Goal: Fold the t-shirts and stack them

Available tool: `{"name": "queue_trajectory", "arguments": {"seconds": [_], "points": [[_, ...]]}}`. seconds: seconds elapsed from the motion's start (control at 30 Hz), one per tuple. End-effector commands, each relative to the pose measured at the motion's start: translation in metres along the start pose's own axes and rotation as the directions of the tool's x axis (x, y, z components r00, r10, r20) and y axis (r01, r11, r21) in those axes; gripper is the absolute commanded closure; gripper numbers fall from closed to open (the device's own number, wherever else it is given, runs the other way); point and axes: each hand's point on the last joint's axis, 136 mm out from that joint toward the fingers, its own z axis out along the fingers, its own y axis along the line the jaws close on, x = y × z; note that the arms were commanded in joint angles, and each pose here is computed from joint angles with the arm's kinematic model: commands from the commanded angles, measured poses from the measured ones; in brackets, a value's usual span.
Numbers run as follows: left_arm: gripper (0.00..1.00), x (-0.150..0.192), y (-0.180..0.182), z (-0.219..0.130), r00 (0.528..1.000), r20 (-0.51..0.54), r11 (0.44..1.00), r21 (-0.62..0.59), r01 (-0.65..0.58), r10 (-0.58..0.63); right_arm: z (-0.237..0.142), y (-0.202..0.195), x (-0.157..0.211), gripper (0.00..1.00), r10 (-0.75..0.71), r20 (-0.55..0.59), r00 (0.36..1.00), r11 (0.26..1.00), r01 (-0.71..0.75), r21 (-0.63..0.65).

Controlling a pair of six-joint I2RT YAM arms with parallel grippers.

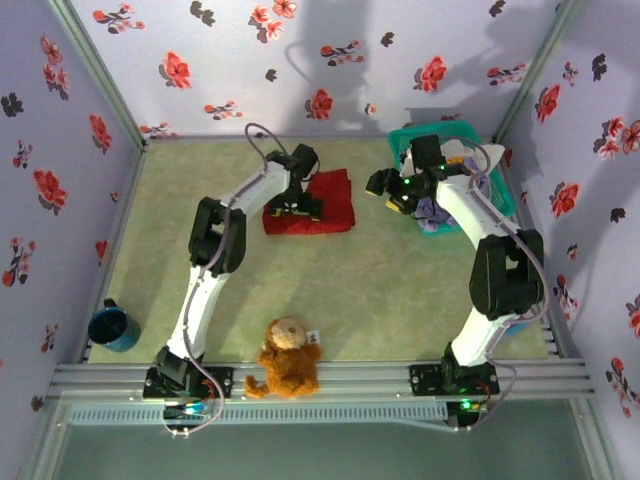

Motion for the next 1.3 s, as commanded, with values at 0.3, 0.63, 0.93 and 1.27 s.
{"name": "queue_trajectory", "arguments": {"seconds": [0.3,0.63,0.93,1.27], "points": [[0.01,-0.003,0.093,-0.055,1.000,0.015,0.998,-0.063,0.004,-0.003,-0.004,0.001,0.004,0.30,0.003,-0.006,1.000,1.000,-0.003,0.000],[0.01,-0.015,0.057,-0.085,0.994,0.113,1.000,0.019,0.006,-0.008,-0.003,0.003,0.003,0.30,0.013,-0.005,1.000,1.000,-0.013,-0.012],[0.01,-0.009,0.041,-0.019,1.000,0.019,1.000,0.023,0.020,-0.020,-0.008,0.003,0.007,0.30,0.005,-0.008,1.000,1.000,-0.005,-0.008],[0.01,0.032,0.073,0.025,0.986,-0.162,0.999,-0.048,0.021,-0.028,0.001,-0.010,0.014,0.30,0.015,-0.035,0.999,1.000,-0.014,0.020]]}}
